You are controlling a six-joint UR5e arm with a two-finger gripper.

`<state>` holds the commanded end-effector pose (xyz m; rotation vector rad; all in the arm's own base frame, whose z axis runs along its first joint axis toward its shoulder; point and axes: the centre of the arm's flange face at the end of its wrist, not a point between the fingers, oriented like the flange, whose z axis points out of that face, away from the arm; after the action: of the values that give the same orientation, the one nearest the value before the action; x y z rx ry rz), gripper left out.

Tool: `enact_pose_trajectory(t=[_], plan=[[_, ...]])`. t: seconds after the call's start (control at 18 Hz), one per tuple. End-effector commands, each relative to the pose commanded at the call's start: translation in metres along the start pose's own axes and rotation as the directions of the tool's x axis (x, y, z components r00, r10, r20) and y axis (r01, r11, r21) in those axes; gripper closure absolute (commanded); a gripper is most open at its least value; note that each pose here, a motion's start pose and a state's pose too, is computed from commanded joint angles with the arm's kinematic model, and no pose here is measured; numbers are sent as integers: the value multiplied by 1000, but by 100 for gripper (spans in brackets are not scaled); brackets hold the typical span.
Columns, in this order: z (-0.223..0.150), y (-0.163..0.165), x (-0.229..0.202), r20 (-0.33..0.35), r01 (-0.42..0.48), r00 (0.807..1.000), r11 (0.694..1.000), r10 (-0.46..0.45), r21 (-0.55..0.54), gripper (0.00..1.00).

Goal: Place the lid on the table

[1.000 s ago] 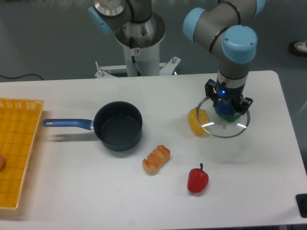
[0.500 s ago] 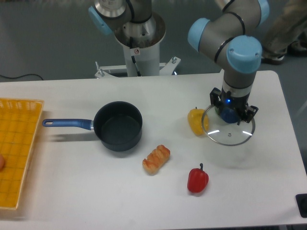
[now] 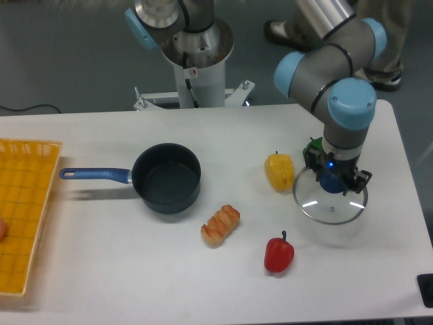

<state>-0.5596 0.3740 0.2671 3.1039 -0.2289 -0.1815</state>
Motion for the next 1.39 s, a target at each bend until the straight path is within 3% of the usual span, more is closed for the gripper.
enact_pose_trajectory(t=[0.72,1.39], plan=[[37,-8,-3,-49,-11,999,1000,10,-10,56],[43,-16,-2,-54,-20,998,1000,20,-12,55]])
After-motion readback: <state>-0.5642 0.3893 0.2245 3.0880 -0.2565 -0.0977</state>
